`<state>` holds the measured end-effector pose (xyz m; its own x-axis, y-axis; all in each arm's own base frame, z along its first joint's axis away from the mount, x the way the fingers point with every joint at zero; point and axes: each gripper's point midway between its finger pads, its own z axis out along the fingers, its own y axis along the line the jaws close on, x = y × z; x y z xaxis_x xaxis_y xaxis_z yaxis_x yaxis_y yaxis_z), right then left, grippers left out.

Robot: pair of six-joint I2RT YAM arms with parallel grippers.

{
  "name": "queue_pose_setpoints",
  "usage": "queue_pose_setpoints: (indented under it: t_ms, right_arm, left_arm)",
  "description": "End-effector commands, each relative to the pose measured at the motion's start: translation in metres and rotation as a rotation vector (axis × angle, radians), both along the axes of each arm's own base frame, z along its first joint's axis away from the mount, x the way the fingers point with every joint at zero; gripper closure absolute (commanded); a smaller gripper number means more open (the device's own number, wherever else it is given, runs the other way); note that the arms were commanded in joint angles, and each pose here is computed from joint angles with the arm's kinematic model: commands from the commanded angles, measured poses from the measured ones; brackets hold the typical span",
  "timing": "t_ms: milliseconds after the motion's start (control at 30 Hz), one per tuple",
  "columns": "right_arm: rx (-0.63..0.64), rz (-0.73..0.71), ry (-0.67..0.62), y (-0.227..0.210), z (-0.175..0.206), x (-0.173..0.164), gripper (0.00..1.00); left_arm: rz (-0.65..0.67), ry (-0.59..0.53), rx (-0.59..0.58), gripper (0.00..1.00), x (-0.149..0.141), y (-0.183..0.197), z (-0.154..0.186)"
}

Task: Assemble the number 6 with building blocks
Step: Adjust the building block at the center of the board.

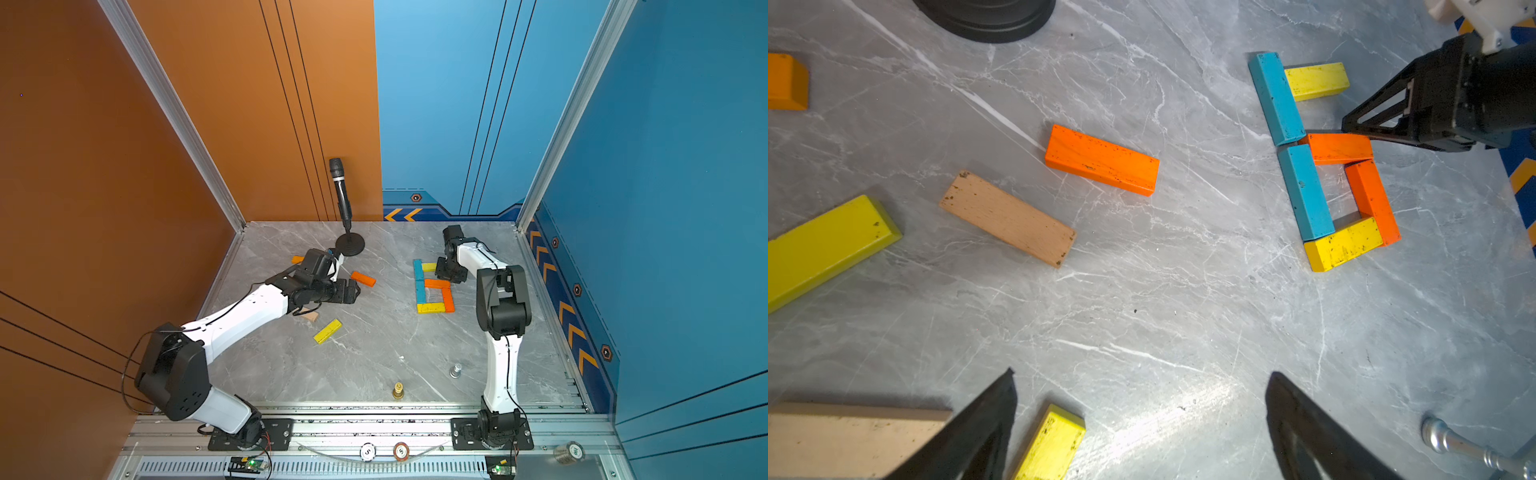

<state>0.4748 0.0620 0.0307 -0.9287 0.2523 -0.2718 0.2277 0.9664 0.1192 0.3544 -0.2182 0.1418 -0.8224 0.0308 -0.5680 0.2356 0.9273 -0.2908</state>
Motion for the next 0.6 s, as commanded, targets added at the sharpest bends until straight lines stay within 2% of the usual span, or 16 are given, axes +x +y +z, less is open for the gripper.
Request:
queue_pose_setpoints:
  t_ms: [0,167,300,567]
  right_arm:
    - [-0.013,-0.017,0.053,0.001,-0.011,-0.012,0.63]
    - [-0.035,0.018,0.045,0.000,-0.006,-0.007,0.60]
    - [-0.075,0.067,0.007,-0.002,0.013,0.005,0.56]
    - [-0.092,0.176,-0.031,0.014,0.028,0.016,0.51]
  left_arm:
    - [-0.008,0.005,0.002,0.06,-0.005,0.000,-0.004]
    - [-0.008,0.004,0.001,0.06,-0.005,0.000,-0.004]
    - [-0.006,0.001,0.000,0.06,-0.003,0.000,-0.003]
    - [-0.001,0.000,0.002,0.06,-0.003,0.002,-0.002]
